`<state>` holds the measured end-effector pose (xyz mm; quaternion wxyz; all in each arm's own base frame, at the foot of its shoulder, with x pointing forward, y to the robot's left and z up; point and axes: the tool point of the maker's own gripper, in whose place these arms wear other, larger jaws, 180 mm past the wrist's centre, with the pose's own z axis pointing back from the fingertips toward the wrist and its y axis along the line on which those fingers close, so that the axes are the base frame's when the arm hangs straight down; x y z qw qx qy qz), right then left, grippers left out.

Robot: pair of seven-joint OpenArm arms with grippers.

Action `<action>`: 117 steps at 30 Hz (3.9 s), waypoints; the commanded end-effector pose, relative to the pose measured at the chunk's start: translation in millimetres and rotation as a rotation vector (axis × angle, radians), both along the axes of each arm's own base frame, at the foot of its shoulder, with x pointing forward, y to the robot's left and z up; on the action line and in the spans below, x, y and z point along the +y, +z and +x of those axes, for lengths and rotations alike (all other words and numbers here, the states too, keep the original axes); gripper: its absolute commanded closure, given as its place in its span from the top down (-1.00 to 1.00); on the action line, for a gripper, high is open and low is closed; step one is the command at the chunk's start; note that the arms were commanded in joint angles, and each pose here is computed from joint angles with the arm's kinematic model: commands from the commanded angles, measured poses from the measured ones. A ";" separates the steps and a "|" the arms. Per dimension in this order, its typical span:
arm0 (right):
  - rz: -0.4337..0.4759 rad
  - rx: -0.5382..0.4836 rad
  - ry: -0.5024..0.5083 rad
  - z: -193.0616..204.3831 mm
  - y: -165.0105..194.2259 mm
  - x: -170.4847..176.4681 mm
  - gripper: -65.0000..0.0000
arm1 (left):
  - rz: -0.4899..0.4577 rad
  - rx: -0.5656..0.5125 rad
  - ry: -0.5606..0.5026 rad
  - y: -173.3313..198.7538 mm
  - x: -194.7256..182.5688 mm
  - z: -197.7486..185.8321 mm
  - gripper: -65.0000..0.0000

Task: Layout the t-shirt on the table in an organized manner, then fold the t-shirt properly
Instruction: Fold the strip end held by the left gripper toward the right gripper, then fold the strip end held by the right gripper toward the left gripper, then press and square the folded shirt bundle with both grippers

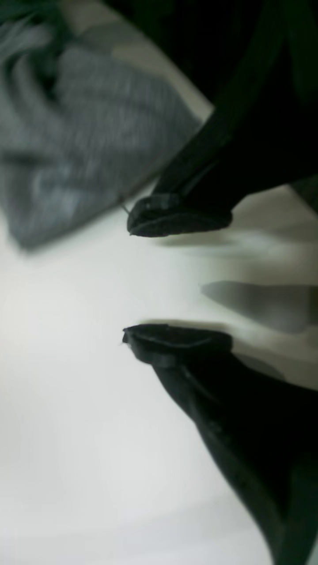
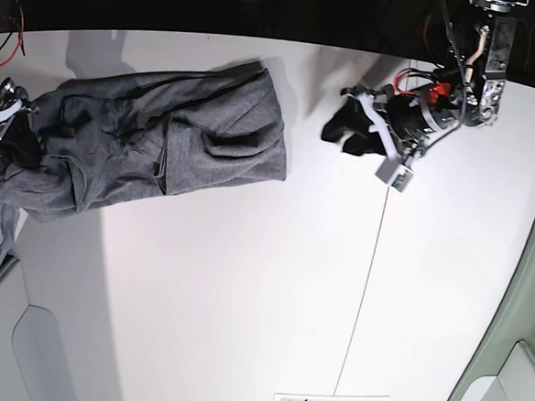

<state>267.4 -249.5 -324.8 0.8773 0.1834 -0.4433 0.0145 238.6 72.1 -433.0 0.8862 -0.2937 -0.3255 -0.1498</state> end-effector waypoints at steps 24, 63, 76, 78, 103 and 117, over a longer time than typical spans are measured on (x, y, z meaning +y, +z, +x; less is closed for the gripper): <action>0.076 0.013 0.659 -47.9 -33.2 277.6 0.27 | -0.011 -0.066 -0.075 7.4 -38.7 3.1 0.04; -0.120 0.152 0.421 91.1 -107.3 172.1 -1.00 | -0.014 -0.086 -0.260 3.2 -95.4 19.6 -0.91; -0.028 0.175 0.440 -8.2 -103.3 175.5 -1.00 | 0.062 -0.131 -0.209 19.3 -65.3 116.5 -0.91; -0.032 0.144 0.395 1.4 -93.5 163.3 -1.00 | 0.051 -0.121 -0.216 25.3 -66.4 119.1 -0.91; 0.022 0.086 0.340 8.8 -54.9 151.7 -1.00 | 0.107 -0.175 -0.131 61.1 40.5 51.0 -0.91; 0.076 0.221 0.232 32.2 -120.1 146.3 -1.00 | -0.176 0.015 -0.075 29.9 -41.6 -21.1 -0.91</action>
